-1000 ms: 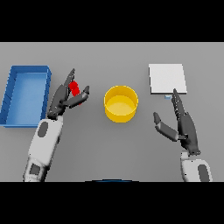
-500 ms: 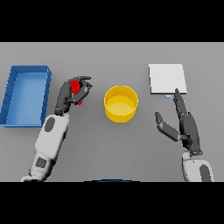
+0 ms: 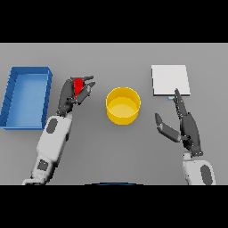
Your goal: Pick up the red beaker and tilt it to pour out 1 green nut into yellow bowl. Pick up the yellow bowl and place it on the metallic measuring scale.
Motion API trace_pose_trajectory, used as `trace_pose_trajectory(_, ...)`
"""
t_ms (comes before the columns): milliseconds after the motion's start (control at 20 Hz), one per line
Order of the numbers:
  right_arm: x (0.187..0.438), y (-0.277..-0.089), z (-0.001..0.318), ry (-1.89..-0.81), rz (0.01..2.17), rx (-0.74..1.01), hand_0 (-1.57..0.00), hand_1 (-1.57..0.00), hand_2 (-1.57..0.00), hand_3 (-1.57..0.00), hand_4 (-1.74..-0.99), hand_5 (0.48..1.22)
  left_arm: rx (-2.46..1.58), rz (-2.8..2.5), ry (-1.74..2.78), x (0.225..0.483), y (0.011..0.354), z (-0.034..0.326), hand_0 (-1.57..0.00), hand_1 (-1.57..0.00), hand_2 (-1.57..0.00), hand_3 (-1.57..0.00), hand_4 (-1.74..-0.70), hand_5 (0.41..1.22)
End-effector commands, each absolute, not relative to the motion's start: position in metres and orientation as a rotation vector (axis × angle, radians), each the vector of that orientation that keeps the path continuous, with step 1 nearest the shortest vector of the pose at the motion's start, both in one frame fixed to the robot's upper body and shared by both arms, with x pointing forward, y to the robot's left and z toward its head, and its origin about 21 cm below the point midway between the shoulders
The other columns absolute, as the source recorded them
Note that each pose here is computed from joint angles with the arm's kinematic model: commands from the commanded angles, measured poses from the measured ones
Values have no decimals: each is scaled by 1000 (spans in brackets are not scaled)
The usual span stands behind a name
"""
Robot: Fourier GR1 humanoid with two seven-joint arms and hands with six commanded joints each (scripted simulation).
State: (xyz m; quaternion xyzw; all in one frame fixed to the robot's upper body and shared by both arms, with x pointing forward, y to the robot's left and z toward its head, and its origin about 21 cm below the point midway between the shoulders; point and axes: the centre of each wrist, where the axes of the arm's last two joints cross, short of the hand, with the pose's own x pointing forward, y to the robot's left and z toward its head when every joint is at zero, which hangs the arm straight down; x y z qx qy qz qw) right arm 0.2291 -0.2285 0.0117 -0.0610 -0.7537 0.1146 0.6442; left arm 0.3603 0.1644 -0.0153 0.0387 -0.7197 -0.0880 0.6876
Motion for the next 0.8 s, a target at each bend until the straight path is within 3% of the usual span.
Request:
trace_pose_trajectory(0, 228, -231, 11, -1715, 265, -152, 1, 1, 1, 1, -1263, 671, 97, -203, -1625, 361, 163, -10, -1510, -1511, -1512, -1512, -1679, 1103)
trace_pose_trajectory(400, 222, -226, 14, -1728, 299, -189, 1, 1, 1, 1, -1245, 688, 258, -553, -1695, 369, 156, 52, -1561, -1561, -1561, -1561, -1731, 1119)
trace_pose_trajectory(750, 220, -225, 12, -1711, 292, -180, 1, 1, 1, 1, -1248, 711, 360, -824, -1649, 369, 156, 67, -1564, -1565, -1565, -1565, -1734, 1112)
